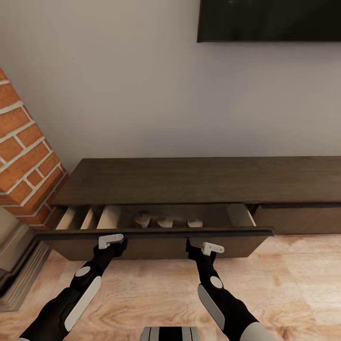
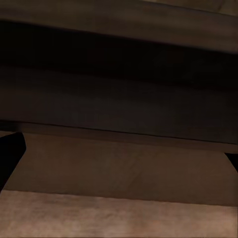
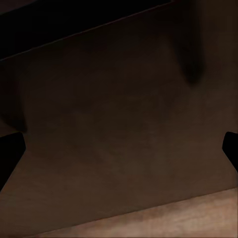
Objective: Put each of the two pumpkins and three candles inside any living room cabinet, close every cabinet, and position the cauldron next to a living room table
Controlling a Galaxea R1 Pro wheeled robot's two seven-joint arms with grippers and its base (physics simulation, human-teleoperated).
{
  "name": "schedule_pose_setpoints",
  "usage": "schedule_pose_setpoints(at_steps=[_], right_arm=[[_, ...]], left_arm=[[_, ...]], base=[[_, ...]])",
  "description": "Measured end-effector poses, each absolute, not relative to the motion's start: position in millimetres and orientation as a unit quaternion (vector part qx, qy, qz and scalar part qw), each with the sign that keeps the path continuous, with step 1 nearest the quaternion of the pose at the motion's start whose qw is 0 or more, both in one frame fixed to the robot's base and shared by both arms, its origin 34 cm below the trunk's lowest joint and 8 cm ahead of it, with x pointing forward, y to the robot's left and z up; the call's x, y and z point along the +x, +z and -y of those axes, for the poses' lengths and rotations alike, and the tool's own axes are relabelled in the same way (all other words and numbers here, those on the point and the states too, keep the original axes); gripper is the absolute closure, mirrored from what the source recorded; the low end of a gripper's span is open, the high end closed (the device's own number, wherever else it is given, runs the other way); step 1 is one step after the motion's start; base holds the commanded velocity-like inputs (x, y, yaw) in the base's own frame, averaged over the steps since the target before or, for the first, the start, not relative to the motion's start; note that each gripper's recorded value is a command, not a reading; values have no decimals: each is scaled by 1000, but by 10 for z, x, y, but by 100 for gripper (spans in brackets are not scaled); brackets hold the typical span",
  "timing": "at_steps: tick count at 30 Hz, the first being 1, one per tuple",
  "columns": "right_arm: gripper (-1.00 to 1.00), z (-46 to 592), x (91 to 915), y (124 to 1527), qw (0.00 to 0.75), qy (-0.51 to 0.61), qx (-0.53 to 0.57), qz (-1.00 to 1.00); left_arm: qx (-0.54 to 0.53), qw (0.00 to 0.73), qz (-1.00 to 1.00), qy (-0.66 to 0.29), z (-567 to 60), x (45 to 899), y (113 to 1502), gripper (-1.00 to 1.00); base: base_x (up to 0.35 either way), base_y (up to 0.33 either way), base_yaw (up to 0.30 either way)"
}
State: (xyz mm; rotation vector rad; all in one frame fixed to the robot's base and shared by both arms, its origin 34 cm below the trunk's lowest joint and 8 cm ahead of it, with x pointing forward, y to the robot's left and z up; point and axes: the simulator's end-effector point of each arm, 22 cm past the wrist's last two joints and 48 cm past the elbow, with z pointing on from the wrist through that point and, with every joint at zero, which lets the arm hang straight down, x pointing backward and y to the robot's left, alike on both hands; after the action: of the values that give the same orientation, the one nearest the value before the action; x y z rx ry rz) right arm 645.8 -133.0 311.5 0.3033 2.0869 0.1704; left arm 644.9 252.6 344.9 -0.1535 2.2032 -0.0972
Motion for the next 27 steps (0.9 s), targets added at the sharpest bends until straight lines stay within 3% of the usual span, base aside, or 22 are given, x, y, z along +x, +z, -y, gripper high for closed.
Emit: schedule_pose_setpoints(at_steps=[27], right_arm=[[-100,1329,6458,3113,491,70,125,-860]], left_arm=[[-64,448,-891,-40,-2528,6449,3447,-100]], base=[[137,0,0]])
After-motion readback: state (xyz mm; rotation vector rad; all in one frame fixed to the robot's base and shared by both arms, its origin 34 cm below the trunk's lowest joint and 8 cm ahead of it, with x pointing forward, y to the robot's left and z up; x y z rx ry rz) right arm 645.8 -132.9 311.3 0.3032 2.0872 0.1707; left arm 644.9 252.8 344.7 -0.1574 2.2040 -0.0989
